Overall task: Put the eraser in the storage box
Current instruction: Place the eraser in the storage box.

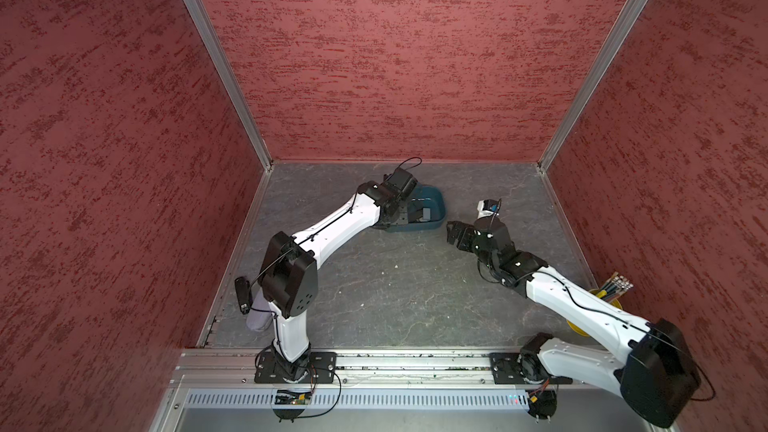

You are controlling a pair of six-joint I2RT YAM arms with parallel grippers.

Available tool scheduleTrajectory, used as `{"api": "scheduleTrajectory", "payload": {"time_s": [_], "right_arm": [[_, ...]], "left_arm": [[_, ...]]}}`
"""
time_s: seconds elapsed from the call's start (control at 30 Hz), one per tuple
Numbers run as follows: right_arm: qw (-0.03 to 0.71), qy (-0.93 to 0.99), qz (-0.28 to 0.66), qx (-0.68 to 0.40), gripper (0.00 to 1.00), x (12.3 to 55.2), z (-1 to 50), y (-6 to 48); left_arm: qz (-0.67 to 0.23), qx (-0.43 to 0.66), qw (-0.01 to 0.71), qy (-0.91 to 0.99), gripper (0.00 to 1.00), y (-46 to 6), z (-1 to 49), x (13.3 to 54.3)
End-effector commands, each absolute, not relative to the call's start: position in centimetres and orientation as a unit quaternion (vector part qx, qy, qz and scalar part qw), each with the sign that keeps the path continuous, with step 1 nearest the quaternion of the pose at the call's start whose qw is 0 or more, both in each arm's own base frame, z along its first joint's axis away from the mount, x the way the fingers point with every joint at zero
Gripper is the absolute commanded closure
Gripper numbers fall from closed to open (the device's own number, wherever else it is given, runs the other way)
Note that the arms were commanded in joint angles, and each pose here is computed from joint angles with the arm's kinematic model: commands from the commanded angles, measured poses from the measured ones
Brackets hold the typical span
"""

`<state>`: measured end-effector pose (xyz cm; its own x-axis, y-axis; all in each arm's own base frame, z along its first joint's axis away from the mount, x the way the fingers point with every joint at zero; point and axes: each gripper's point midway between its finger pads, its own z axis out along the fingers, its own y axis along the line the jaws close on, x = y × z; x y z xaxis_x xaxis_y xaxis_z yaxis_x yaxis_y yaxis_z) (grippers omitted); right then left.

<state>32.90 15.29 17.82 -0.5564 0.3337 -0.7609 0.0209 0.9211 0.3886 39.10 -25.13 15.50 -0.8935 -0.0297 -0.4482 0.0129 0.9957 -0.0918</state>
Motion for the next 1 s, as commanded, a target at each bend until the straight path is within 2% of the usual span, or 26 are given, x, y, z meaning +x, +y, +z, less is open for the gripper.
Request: {"api": "scheduleTrajectory", "payload": {"time_s": [0.0, 0.13, 0.3, 0.5, 0.67, 0.8, 0.97], "right_arm": [[0.472, 0.858, 0.175, 0.103, 0.01, 32.7, 18.6, 15.1], [0.473, 0.858, 0.176, 0.098, 0.01, 32.6, 18.7, 15.2], [0.475, 0.857, 0.174, 0.095, 0.01, 32.4, 18.9, 15.0], [0.479, 0.856, 0.169, 0.092, 0.01, 32.1, 19.0, 14.7], [0.48, 0.856, 0.167, 0.09, 0.01, 32.0, 19.2, 14.5], [0.48, 0.857, 0.165, 0.091, 0.01, 31.8, 19.2, 14.3], [0.483, 0.854, 0.165, 0.097, 0.01, 31.7, 19.5, 14.1]], "left_arm": [[-0.038, 0.005, 0.222, 0.974, 0.55, -25.1, 14.9, 40.9], [-0.026, 0.013, 0.24, 0.97, 0.54, -25.4, 14.0, 43.6], [-0.026, 0.015, 0.225, 0.974, 0.54, -26.1, 11.8, 45.7], [-0.026, 0.022, 0.21, 0.977, 0.53, -27.0, 9.8, 46.3], [-0.032, 0.029, 0.206, 0.978, 0.41, -27.7, 9.5, 45.9], [-0.034, 0.03, 0.211, 0.976, 0.34, -27.7, 10.2, 45.7], [-0.048, 0.029, 0.225, 0.973, 0.15, -27.9, 12.5, 45.6]]}}
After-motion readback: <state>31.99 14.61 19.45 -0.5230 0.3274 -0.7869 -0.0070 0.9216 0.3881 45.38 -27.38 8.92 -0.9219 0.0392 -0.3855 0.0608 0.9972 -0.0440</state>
